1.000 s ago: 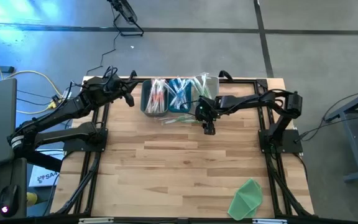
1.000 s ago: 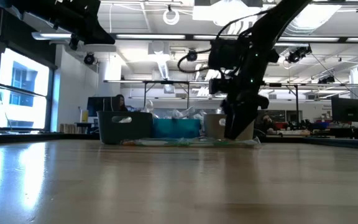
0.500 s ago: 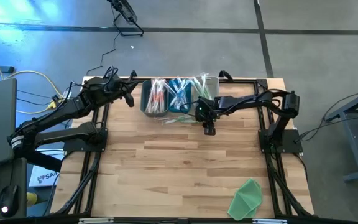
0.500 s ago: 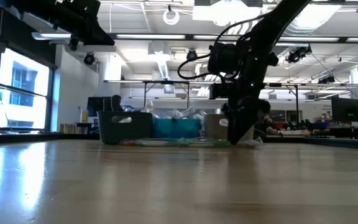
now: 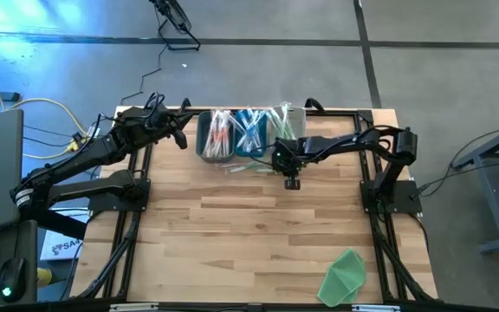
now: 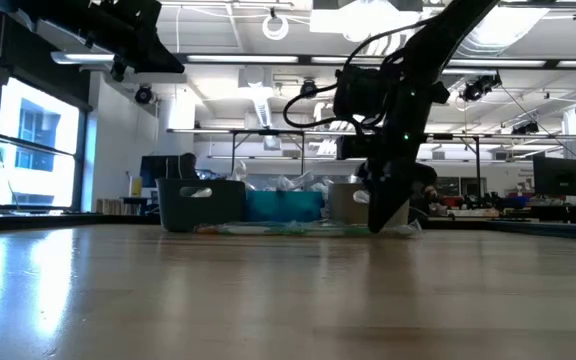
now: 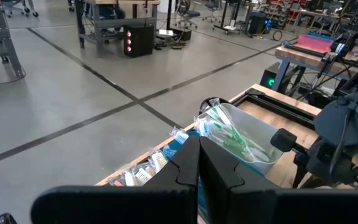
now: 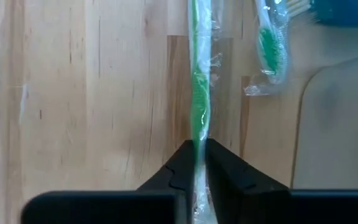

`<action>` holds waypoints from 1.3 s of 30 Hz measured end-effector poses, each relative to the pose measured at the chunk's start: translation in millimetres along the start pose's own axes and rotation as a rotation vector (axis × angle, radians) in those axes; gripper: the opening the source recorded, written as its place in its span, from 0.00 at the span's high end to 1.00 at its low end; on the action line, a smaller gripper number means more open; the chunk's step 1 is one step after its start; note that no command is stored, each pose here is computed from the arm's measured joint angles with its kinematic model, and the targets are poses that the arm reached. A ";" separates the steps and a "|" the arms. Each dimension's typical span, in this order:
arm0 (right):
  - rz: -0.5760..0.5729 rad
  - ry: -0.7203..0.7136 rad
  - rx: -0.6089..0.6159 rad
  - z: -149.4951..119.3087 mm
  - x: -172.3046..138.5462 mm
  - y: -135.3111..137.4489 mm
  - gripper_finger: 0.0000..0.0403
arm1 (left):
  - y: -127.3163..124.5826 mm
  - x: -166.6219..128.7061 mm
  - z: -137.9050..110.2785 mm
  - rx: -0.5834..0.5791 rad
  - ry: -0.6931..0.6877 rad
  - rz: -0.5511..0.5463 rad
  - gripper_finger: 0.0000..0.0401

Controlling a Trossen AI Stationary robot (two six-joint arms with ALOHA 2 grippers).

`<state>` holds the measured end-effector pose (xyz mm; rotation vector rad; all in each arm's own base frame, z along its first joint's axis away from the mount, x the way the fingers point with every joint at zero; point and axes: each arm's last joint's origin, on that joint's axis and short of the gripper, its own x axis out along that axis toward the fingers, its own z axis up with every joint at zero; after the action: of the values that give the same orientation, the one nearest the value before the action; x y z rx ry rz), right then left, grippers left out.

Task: Pick & Place Toothbrushes
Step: Put the green toothbrush into the white bin

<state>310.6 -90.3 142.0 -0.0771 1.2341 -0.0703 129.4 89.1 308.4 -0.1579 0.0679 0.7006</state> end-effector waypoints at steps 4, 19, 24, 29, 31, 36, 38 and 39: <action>-0.023 0.001 -0.019 1.4 -3.2 4.1 0.98 | 0.1 -0.1 0.1 0.000 0.000 0.000 0.99; -0.113 -0.252 0.004 6.9 -88.1 5.4 0.99 | 0.1 0.0 0.0 0.000 0.000 0.001 0.99; -0.159 -0.347 0.098 2.4 -117.0 -0.8 0.99 | 0.0 0.0 0.1 0.000 -0.001 0.000 0.99; -0.191 -0.422 0.205 -4.6 -139.6 -8.8 0.99 | 0.0 0.0 0.1 0.000 -0.001 0.000 0.99; -0.211 -0.445 0.239 -7.8 -147.5 -11.9 0.99 | 0.0 0.0 0.1 0.000 -0.001 0.000 0.99; -0.238 -0.505 0.296 -13.4 -162.8 -17.7 0.99 | 0.0 0.0 0.1 -0.004 -0.001 0.000 0.99; -0.243 -0.530 0.327 -15.0 -167.6 -20.0 0.99 | 0.0 0.0 0.1 -0.005 -0.001 0.000 0.99; -0.246 -0.539 0.346 -16.2 -169.7 -21.6 0.99 | 0.0 0.0 0.1 -0.006 -0.001 0.000 0.99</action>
<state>239.3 -96.0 298.1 0.0525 0.6558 -0.4472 129.4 89.1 308.5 -0.1631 0.0648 0.7010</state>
